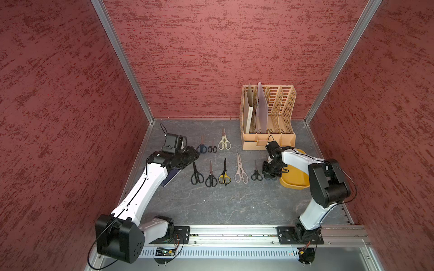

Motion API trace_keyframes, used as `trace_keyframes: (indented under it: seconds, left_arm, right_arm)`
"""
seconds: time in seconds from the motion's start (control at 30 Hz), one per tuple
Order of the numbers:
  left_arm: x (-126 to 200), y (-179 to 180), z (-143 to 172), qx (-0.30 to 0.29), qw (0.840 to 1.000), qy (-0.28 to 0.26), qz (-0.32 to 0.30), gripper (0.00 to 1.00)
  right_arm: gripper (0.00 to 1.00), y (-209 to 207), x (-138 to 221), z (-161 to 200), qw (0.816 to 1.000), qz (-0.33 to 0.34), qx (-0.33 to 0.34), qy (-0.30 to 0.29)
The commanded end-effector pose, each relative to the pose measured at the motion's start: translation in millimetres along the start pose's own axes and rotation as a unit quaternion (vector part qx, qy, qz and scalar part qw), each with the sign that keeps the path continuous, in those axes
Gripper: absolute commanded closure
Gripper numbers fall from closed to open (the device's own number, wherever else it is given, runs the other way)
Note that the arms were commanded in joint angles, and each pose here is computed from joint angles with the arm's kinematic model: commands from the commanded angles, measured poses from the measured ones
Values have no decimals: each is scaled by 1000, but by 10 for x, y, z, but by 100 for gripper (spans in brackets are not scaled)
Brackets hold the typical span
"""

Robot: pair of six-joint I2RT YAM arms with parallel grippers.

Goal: Take the scissors out of the storage box
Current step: Place the scissors at the center of the board, then reset both arms

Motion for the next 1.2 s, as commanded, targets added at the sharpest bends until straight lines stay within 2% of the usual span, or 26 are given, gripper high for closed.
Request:
trace_keyframes:
  seconds: [0.0, 0.2, 0.37, 0.43, 0.5, 0.6, 0.73, 0.77, 0.83, 0.9, 0.97, 1.03, 1.17]
  left_arm:
    - [16, 152, -6, -1, 1000, -1, -13, 37]
    - [78, 237, -132, -5, 1000, -29, -2, 31]
    - [126, 299, -318, -20, 998, -64, 9, 14]
    - [113, 334, -427, -47, 995, -86, 12, 8]
    - [111, 359, -550, -83, 990, -114, 12, 0]
    - [101, 465, -744, -133, 975, -178, 2, 0]
    - [117, 657, -962, -176, 943, -283, -12, 0]
    - [114, 672, -981, -189, 935, -301, -8, 0]
    - [49, 741, -980, -218, 918, -331, -4, 0]
    - [-32, 829, -985, -235, 909, -344, -12, 0]
    - [-149, 929, -1000, -237, 911, -337, -17, 0]
    - [-276, 970, -998, -245, 913, -326, -11, 0]
    - [-404, 942, -1128, -258, 903, -344, 1, 0]
  right_arm:
    - [95, -4, 68, -171, 999, 10, 6, -35]
    - [74, -10, 360, -227, 997, 18, 6, -77]
    - [62, 5, 832, -333, 989, 28, 21, -141]
    - [60, -11, 1105, -432, 980, 42, 39, -192]
    - [59, -29, 1401, -563, 961, 61, 72, -260]
    - [59, -89, 1696, -741, 922, 96, 129, -353]
    - [58, -253, 1821, -852, 856, 132, 178, -467]
    - [55, -300, 1804, -854, 845, 133, 180, -485]
    - [51, -412, 1684, -843, 835, 127, 178, -505]
    - [50, -518, 1540, -833, 834, 131, 175, -506]
    - [48, -606, 1412, -830, 832, 132, 167, -512]
    - [46, -638, 1328, -827, 822, 120, 162, -532]
    - [43, -658, 1295, -857, 789, 108, 154, -585]
Point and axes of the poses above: each gripper's point midway between its finger pads, its own x axis back along the fingers, its own y axis along the line the jaws close on, z = x × y, the point moved 1 cm from there along x, back along the fingers, and after that the axes turned 8 degrees about x, right-handed, at the moved point
